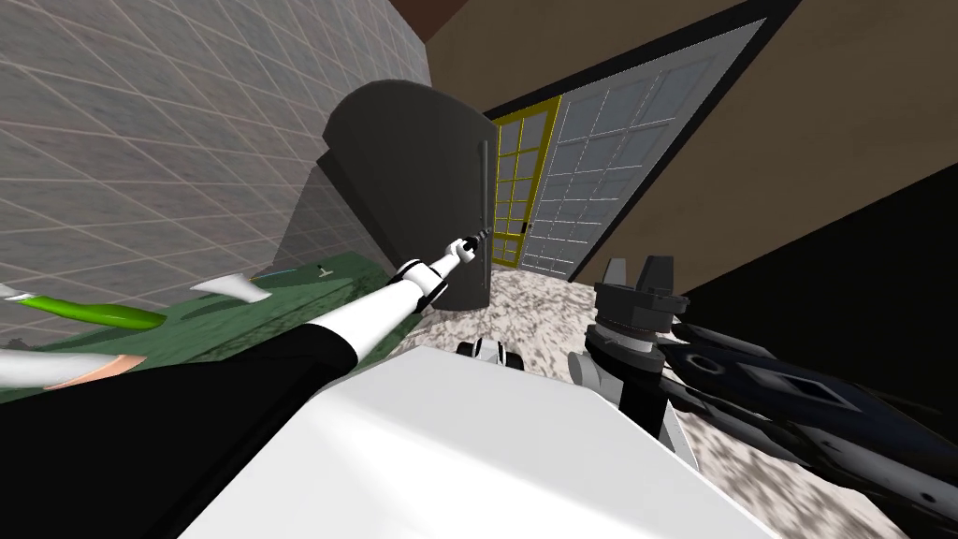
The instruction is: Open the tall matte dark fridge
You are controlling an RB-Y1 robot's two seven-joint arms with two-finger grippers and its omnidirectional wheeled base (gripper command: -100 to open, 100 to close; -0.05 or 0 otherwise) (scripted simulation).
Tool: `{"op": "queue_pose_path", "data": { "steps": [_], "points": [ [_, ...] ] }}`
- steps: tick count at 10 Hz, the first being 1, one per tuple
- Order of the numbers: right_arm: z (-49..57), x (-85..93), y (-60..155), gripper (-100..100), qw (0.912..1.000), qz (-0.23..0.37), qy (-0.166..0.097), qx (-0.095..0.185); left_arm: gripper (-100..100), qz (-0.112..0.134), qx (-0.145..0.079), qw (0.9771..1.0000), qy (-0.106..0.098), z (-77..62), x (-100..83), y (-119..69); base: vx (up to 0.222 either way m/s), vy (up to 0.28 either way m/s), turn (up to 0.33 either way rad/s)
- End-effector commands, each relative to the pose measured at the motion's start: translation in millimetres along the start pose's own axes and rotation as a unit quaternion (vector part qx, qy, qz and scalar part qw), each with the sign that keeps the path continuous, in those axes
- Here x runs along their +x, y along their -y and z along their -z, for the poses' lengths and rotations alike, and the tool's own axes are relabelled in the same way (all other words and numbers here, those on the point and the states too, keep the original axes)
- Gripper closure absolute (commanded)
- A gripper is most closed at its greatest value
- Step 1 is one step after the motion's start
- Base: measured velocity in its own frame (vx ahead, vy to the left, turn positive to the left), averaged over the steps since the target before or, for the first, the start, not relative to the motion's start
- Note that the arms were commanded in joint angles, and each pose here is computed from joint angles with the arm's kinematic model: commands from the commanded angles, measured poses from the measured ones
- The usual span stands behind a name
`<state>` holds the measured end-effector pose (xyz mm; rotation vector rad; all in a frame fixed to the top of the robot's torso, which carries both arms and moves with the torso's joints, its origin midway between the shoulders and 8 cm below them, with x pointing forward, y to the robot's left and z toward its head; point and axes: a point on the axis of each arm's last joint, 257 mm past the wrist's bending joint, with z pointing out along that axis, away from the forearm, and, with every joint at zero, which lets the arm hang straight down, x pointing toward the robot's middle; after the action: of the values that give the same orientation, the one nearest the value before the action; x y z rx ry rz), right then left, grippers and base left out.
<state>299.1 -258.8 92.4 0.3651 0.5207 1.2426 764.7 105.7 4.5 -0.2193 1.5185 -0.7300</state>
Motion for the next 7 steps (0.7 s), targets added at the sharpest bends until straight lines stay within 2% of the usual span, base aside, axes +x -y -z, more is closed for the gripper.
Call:
{"op": "queue_pose_path", "data": {
  "steps": [1,4,6,7],
  "points": [
    [0.0,0.0,0,0,1.0,0.0,0.0,0.0,-100,-0.001,-0.002,1.0,0.002,-1.2,-7.6,4.1,-0.008,0.041,0.013],
    [0.0,0.0,0,0,1.0,0.0,0.0,0.0,-100,-0.002,-0.01,0.9999,0.008,-10.5,-26.1,24.8,-0.015,0.063,-0.068],
    [0.0,0.0,0,0,1.0,0.0,0.0,0.0,-100,-0.002,-0.009,0.9999,0.008,-11.1,-27.6,27.3,-0.011,0.049,-0.034],
    [0.0,0.0,0,0,1.0,0.0,0.0,0.0,0,-0.002,-0.01,0.9999,0.008,-11.4,-27.9,27.9,-0.003,0.005,-0.002]
  ]
}}
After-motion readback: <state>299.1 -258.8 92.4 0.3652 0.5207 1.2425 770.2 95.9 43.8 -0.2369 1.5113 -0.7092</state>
